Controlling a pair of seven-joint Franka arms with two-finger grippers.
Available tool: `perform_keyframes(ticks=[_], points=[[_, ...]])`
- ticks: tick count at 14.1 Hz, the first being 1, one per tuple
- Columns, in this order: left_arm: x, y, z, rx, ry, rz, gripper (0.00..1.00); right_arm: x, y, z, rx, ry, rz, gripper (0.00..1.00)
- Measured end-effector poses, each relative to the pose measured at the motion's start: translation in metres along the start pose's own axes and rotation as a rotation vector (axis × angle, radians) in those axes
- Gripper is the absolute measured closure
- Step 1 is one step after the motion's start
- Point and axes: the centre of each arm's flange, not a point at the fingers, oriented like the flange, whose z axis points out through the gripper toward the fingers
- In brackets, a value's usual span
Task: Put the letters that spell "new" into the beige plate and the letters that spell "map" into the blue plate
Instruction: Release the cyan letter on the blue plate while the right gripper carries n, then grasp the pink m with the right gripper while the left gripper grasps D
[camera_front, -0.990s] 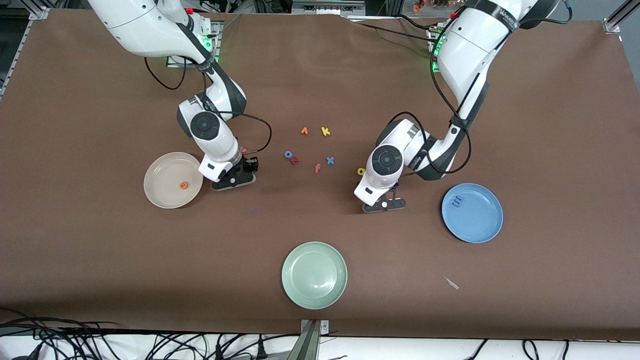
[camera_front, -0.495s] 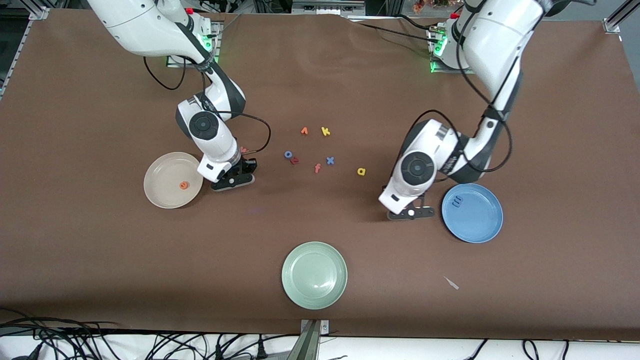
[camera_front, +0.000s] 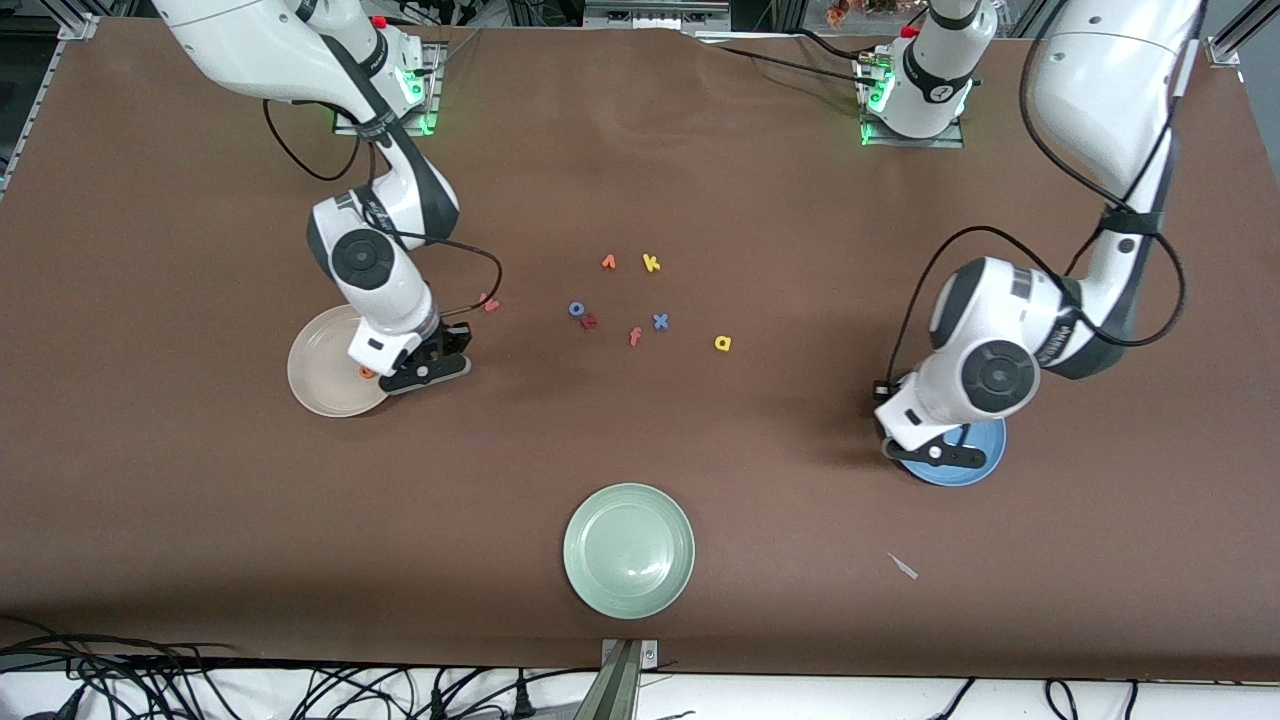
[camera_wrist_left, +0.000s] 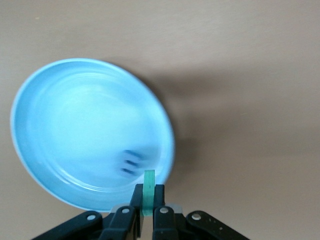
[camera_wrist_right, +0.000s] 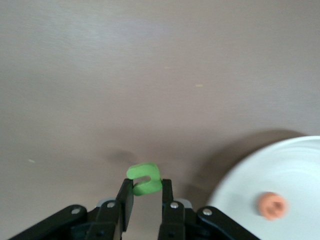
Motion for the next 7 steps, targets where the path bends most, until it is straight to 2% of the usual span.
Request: perform_keyframes(ticks=[3, 5, 7], points=[[-0.002, -0.050, 0.014, -0.020, -0.014, 0.049, 0.89, -0.014, 0.042, -0.001, -0.029, -0.017, -0.059, 0.72], [-0.001, -0.063, 0.021, -0.028, -0.013, 0.053, 0.75, -0.026, 0.067, -0.002, -0.044, -0.029, -0.077, 0.72], [0.000, -0.056, 0.022, -0.032, -0.011, 0.065, 0.53, -0.038, 0.077, -0.001, -0.046, -0.034, -0.074, 0.70]])
